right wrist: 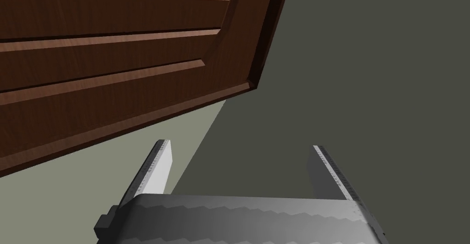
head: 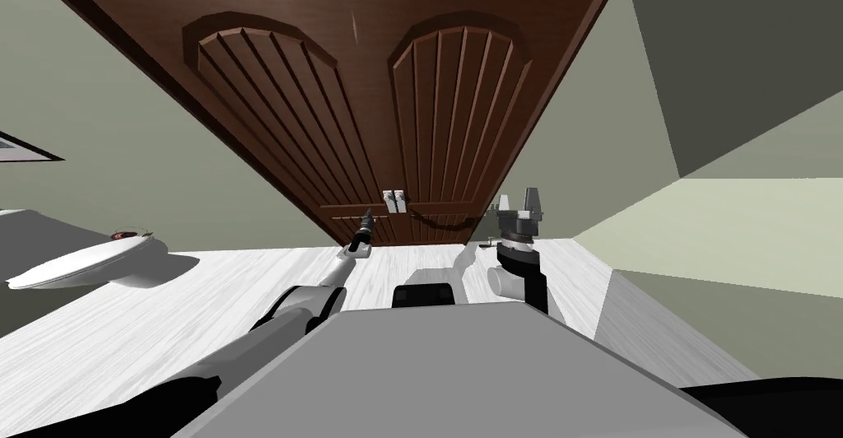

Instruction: Pull the door open

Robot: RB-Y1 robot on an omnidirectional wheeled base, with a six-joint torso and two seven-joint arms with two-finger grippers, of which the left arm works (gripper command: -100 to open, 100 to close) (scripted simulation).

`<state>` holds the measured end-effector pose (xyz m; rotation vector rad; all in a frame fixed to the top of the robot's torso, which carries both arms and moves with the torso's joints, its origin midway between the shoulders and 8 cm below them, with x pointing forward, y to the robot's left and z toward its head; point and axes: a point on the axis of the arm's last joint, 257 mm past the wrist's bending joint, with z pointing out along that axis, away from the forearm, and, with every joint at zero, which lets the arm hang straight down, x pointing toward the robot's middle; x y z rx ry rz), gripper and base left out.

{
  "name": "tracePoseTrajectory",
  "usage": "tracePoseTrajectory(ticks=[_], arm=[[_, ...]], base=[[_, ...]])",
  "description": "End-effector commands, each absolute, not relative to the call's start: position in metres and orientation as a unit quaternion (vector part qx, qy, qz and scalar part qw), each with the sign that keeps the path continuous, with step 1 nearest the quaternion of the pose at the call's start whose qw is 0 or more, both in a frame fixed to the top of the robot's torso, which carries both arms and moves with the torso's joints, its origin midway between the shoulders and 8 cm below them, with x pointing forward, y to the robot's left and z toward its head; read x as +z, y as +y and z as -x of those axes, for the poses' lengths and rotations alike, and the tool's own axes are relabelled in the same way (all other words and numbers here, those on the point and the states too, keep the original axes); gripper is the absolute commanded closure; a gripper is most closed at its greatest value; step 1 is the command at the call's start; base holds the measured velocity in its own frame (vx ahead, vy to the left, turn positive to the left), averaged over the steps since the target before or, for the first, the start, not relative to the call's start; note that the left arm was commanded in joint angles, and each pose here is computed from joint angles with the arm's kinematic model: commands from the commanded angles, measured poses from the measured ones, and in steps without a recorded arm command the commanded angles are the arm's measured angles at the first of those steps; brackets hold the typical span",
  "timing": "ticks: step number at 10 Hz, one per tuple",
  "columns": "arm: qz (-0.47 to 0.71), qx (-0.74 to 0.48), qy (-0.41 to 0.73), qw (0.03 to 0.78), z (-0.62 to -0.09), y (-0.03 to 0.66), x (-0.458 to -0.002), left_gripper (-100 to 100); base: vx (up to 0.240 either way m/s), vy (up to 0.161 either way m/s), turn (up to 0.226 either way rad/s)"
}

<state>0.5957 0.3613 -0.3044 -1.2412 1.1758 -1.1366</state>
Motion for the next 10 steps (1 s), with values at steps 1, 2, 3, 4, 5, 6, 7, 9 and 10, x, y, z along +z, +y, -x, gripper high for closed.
tracePoseTrajectory(ticks=[1, 2, 3, 4, 5, 6, 7, 9, 10], arm=[[0.531, -0.452, 0.487, 0.526, -0.583, 0.394, -0.313, -100], [0.539, -0.438, 0.485, 0.532, -0.575, 0.415, -0.318, -100], [0.541, -0.433, 0.484, 0.534, -0.573, 0.422, -0.319, -100], [0.542, -0.432, 0.483, 0.535, -0.573, 0.423, -0.319, -100], [0.542, -0.433, 0.483, 0.535, -0.574, 0.422, -0.318, -100], [0.54, -0.437, 0.483, 0.533, -0.576, 0.416, -0.317, -100], [0.536, -0.444, 0.484, 0.531, -0.581, 0.406, -0.314, -100], [0.531, -0.454, 0.484, 0.527, -0.587, 0.39, -0.31, -100], [0.531, -0.454, 0.484, 0.527, -0.587, 0.39, -0.31, -100]], base=[[-0.011, 0.118, 0.09], [0.06, 0.147, 0.186], [0.123, 0.115, 0.087], [0.16, 0.066, -0.002], [0.187, 0.014, -0.04], [0.206, -0.013, -0.086], [0.229, -0.044, -0.099], [0.179, -0.046, -0.103], [0.066, -0.028, -0.028]])
